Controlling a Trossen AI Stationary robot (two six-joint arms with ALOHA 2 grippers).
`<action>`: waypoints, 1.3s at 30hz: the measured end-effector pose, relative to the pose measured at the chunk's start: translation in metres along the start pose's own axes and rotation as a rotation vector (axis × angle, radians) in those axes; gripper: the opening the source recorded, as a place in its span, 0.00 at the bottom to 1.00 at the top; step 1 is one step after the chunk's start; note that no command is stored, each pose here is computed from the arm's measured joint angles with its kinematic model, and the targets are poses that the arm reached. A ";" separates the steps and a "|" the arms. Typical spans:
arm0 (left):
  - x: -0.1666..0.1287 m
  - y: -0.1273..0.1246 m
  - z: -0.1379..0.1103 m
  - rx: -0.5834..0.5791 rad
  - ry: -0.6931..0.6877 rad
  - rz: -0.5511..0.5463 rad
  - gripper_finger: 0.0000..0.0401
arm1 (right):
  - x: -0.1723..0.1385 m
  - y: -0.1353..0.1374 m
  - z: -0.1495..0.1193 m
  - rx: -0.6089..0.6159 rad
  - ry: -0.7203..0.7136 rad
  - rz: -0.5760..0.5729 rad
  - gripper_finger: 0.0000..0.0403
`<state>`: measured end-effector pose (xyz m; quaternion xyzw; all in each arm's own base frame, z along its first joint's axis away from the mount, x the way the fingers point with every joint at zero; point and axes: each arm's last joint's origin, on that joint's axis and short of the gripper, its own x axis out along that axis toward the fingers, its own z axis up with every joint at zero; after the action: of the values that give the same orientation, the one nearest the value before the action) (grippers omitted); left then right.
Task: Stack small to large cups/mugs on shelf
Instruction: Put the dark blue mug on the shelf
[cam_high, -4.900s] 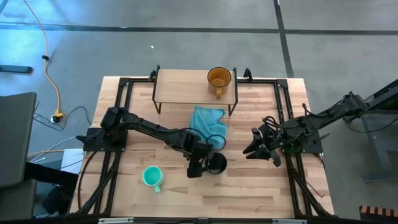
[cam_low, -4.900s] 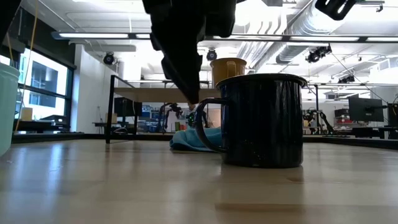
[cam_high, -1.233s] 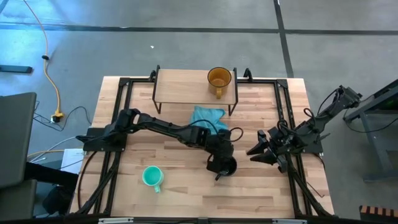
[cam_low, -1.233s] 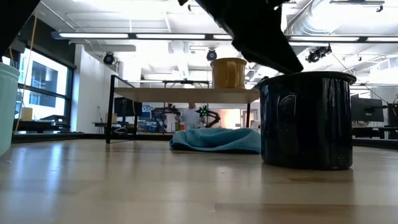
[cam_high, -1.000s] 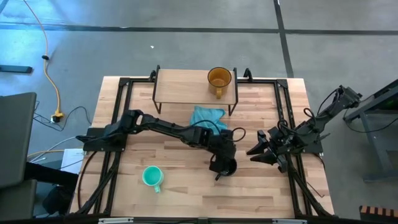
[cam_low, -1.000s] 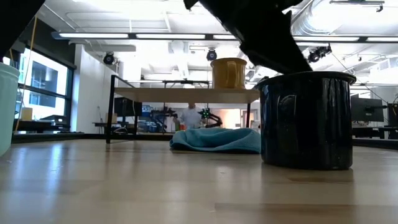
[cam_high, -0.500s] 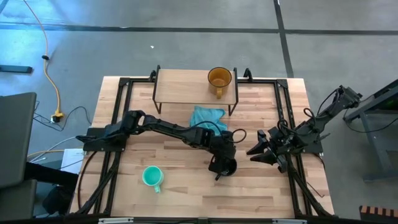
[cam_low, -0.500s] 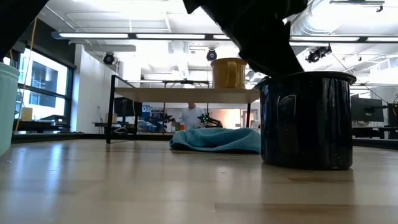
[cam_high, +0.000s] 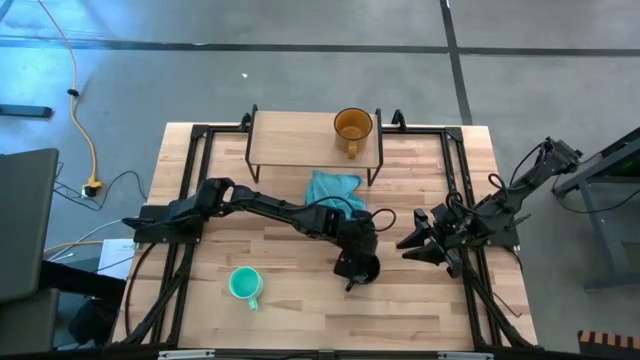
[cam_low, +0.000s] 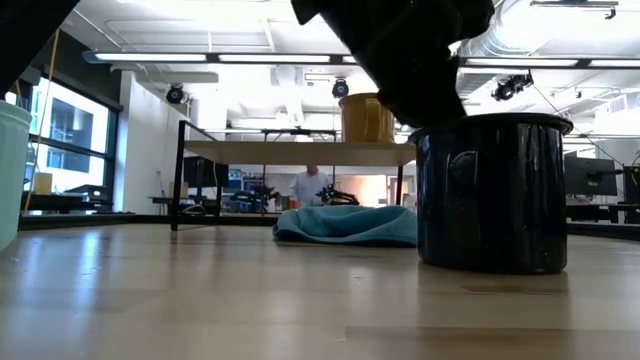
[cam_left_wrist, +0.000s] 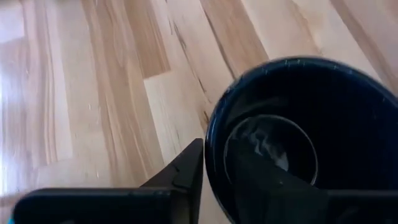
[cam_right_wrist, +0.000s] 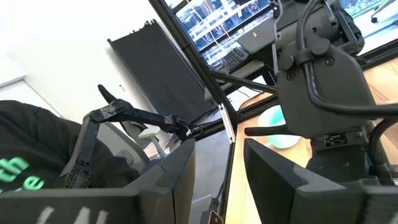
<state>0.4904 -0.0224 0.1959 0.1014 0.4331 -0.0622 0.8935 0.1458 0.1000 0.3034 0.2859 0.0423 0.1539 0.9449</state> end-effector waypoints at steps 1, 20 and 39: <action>0.000 0.000 -0.001 0.000 0.007 -0.001 0.13 | 0.000 0.000 0.000 -0.004 0.000 0.000 0.32; -0.007 0.001 -0.010 -0.240 0.131 0.103 0.02 | 0.000 0.000 0.000 -0.016 0.000 0.000 0.32; -0.051 0.013 -0.018 -0.458 0.264 0.135 0.01 | 0.000 0.000 -0.002 -0.048 0.042 0.033 0.32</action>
<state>0.4478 -0.0041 0.2269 -0.0673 0.5409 0.1105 0.8311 0.1451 0.1013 0.3018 0.2603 0.0536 0.1765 0.9477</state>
